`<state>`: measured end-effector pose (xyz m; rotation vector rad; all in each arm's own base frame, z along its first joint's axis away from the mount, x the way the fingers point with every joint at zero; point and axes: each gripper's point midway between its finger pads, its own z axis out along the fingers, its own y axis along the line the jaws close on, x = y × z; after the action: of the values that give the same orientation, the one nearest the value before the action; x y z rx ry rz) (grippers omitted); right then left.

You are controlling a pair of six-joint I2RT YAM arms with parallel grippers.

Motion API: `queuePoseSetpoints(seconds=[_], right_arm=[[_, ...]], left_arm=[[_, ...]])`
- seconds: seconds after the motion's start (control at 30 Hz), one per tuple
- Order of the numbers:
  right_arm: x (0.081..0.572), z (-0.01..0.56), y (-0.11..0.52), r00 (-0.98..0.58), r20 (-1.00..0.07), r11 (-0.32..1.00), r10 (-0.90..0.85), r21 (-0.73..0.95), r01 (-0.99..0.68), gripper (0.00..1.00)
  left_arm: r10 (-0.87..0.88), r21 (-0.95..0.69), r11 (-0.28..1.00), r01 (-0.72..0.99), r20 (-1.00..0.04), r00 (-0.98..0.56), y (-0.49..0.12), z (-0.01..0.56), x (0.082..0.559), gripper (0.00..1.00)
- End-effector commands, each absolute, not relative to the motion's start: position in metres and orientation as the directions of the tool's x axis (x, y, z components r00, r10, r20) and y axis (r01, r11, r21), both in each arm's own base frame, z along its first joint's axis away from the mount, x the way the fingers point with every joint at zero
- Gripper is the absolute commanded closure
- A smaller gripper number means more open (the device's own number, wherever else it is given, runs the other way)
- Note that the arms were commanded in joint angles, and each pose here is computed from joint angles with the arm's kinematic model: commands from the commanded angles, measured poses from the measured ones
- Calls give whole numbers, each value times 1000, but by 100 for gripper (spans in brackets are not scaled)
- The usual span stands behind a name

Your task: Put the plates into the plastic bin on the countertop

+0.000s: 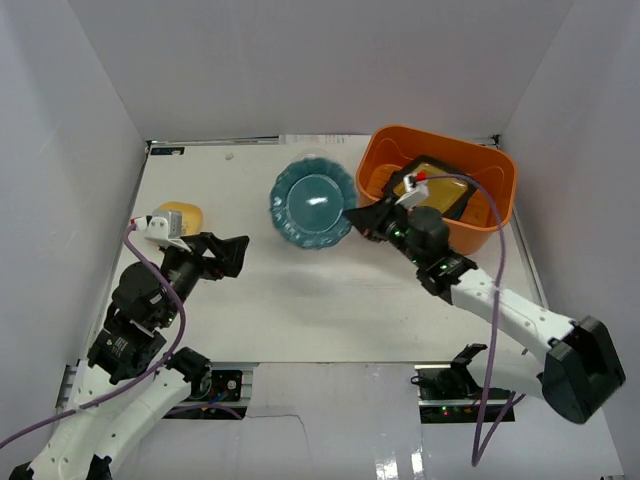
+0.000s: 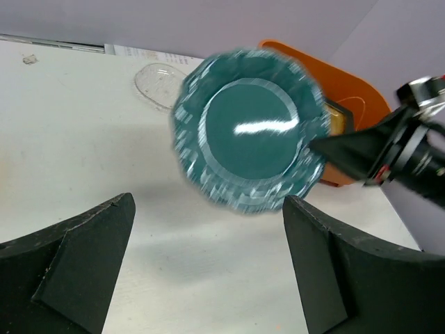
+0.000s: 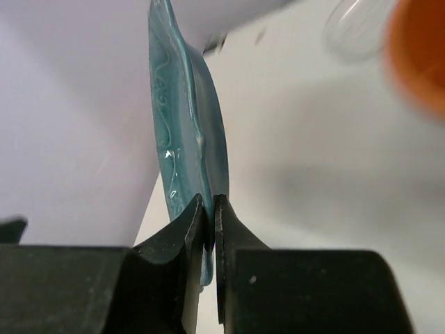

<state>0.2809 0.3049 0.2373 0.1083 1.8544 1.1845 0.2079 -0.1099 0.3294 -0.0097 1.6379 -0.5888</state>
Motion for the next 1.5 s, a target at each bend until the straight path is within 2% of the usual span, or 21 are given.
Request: queuePoseSetpoints(seconds=[0.0,0.03,0.13,0.2,0.23,0.37,0.7,0.9,1.0,1.1,1.13,1.23,1.3,1.4,1.43,1.47], right_arm=[[317,354,228,-278,-692,551,666,708,-442,92],[334,359,194,-208,-707,604,676,693,-393,92],[359,361,129,-132,-732,685,668,674,-277,92],[371,354,110,-159,-738,694,656,672,-258,92],[381,357,81,-127,-735,704,666,675,-219,92],[399,345,30,-116,-711,698,693,703,-138,92],[423,272,-14,-219,-615,630,758,777,0,92],[426,240,-22,-240,-587,615,773,787,58,92],[424,230,-20,-254,-570,603,781,795,68,87],[421,218,-18,-272,-551,590,789,803,84,79],[418,210,-18,-280,-543,586,792,804,98,68],[412,200,-19,-277,-546,593,791,796,124,46],[407,196,-23,-272,-568,617,777,772,149,36],[400,198,-29,-269,-616,666,741,726,170,14],[398,198,-30,-269,-630,680,729,713,172,12],[395,207,-30,-256,-648,693,717,703,161,6]], left_arm=[[-367,-403,841,362,-915,-166,-116,336,205,2],[-368,-408,838,363,-913,-177,-119,333,207,2],[-360,-426,820,383,-903,-233,-132,320,211,2],[-360,-435,813,388,-898,-252,-137,316,213,2],[-360,-439,810,388,-896,-260,-139,314,215,2],[-346,-445,808,385,-889,-300,-148,304,223,2],[-294,-456,811,366,-859,-418,-177,273,253,2],[-287,-466,834,297,-824,-488,-186,242,274,2],[-326,-491,843,219,-791,-518,-189,231,288,2],[-369,-520,839,158,-758,-538,-196,219,305,2],[-376,-527,836,153,-752,-541,-200,217,310,2],[-412,-548,830,107,-730,-545,-210,208,334,2],[-433,-544,836,74,-736,-521,-210,205,352,2],[-435,-505,863,-2,-742,-510,-208,190,383,6],[-435,-494,869,-27,-737,-517,-209,181,396,8],[-452,-500,865,-46,-737,-503,-206,179,406,8]])
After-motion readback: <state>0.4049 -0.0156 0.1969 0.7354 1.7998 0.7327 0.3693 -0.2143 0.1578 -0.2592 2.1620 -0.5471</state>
